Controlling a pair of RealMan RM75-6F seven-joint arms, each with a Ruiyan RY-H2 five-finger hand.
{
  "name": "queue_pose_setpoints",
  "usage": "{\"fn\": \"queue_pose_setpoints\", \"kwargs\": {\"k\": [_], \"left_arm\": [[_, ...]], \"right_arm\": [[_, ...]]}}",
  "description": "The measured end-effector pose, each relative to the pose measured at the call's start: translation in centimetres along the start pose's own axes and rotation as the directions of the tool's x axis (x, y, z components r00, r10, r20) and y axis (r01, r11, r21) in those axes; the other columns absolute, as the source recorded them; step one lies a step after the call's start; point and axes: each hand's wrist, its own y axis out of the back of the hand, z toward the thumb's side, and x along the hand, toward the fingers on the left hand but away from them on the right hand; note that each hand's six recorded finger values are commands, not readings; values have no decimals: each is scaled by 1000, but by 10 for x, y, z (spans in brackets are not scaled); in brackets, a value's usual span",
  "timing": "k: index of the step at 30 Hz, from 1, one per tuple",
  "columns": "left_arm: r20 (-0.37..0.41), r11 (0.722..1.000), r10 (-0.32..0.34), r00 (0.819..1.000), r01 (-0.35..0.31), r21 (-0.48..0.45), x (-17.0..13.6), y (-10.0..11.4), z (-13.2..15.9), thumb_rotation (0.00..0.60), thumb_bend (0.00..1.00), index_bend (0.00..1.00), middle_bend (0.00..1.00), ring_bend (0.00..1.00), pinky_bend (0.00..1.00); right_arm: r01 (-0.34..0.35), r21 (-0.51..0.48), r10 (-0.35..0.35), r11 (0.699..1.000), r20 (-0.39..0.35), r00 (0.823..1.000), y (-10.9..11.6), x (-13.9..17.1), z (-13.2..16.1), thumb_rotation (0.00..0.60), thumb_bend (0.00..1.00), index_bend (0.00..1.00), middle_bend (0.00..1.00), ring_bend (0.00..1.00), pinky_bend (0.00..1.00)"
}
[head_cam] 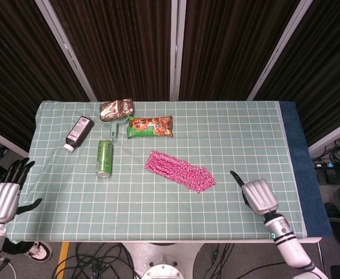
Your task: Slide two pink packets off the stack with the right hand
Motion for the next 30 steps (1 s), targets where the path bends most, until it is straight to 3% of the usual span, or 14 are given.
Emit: {"fn": "queue_pose_setpoints", "kwargs": {"k": [8,14,23,30], "left_arm": [[-7,1000,1,1000,-1,-4,0,1,-3,600,144,79,46,0,211],[-10,1000,1,1000,-1,-6,0,3,-6,600,144,79,46,0,211],[-17,1000,0,1000,0,-12,0,4,-10,600,144,79,46,0,212],[-24,1000,7,1000,-7,-15,-1,8,-14,600,144,79,46,0,211]], "right_arm": [[-163,-43,162,986,-30,986,-21,-13,27,600,1000,0,874,875,854],[-248,-83,243,965,-59,968,-23,-27,47,600,1000,0,891,876,854],[-314,-89,306,945,-97,947,-13,-53,79,600,1000,0,901,884,854],[-361,-83,354,929,-81,932,-16,-70,88,600,1000,0,901,885,854]]}}
